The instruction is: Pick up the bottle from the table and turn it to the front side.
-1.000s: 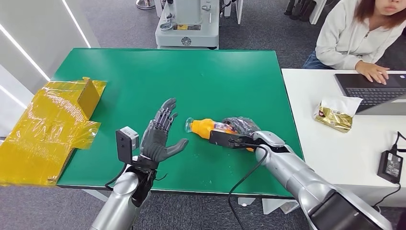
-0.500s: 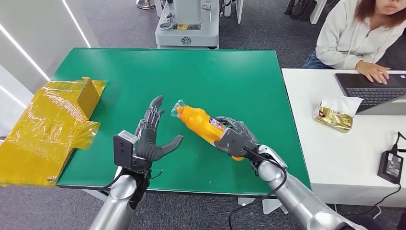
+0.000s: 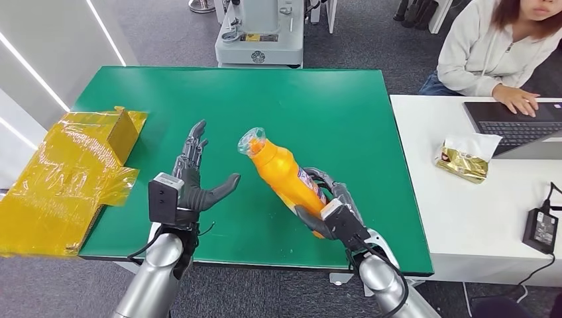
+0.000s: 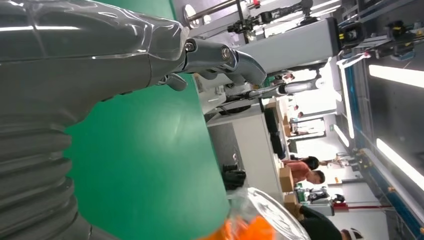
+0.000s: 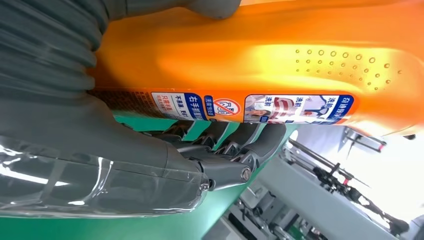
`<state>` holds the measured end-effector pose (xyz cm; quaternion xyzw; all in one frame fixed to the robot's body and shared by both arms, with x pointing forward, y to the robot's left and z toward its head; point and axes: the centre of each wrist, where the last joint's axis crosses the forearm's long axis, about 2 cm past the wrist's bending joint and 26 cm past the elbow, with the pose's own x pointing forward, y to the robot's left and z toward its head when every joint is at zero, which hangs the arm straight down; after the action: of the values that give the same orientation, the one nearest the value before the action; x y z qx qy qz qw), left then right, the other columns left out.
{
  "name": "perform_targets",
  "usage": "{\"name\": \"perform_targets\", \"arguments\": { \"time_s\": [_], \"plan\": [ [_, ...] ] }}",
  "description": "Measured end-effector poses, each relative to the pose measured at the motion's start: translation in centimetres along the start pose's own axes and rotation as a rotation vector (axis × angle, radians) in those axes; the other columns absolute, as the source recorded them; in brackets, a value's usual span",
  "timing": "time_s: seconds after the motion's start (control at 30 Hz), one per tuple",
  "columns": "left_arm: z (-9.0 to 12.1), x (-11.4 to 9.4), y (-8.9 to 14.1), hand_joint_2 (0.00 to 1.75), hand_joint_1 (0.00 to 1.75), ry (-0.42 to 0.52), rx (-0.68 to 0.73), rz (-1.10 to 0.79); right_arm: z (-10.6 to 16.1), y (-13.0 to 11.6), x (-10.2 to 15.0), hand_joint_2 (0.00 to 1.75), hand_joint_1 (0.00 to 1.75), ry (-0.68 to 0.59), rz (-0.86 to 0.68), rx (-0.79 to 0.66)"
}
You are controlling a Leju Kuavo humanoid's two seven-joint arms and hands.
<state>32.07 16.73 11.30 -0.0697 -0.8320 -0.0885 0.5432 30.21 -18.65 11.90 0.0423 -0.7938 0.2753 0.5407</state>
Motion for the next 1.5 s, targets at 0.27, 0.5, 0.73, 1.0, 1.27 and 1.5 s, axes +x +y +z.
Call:
{"name": "perform_targets", "arguments": {
  "time_s": [0.27,0.5,0.73,1.0,1.27,1.5],
  "plan": [
    [0.6,-1.2,0.3,1.75,0.0,0.099,-0.133,0.197,1.2,1.0,0.5,1.75,1.75,-0.014,-0.017,-0.014],
    [-1.3,-0.8,0.2,1.75,0.0,0.153,-0.312,0.514,0.7,1.5,0.7,1.75,1.72,-0.017,-0.039,-0.01],
    [-3.6,-0.5,-0.1,1.75,0.0,0.187,-0.394,0.728,-0.6,1.6,0.9,1.75,1.71,-0.014,-0.058,-0.018],
    [-4.6,-0.6,-1.5,1.75,0.0,0.228,-0.39,0.695,-0.5,2.0,0.6,1.75,1.71,0.01,-0.058,-0.03],
    [-5.0,-0.8,-3.6,1.75,0.73,0.253,-0.382,0.44,-0.4,2.4,0.5,1.75,1.59,0.025,-0.058,-0.041],
    [-5.2,-0.9,-4.3,1.75,1.75,0.269,-0.427,0.385,-0.3,2.3,0.3,1.75,1.52,0.04,-0.062,-0.05]
  ]
}}
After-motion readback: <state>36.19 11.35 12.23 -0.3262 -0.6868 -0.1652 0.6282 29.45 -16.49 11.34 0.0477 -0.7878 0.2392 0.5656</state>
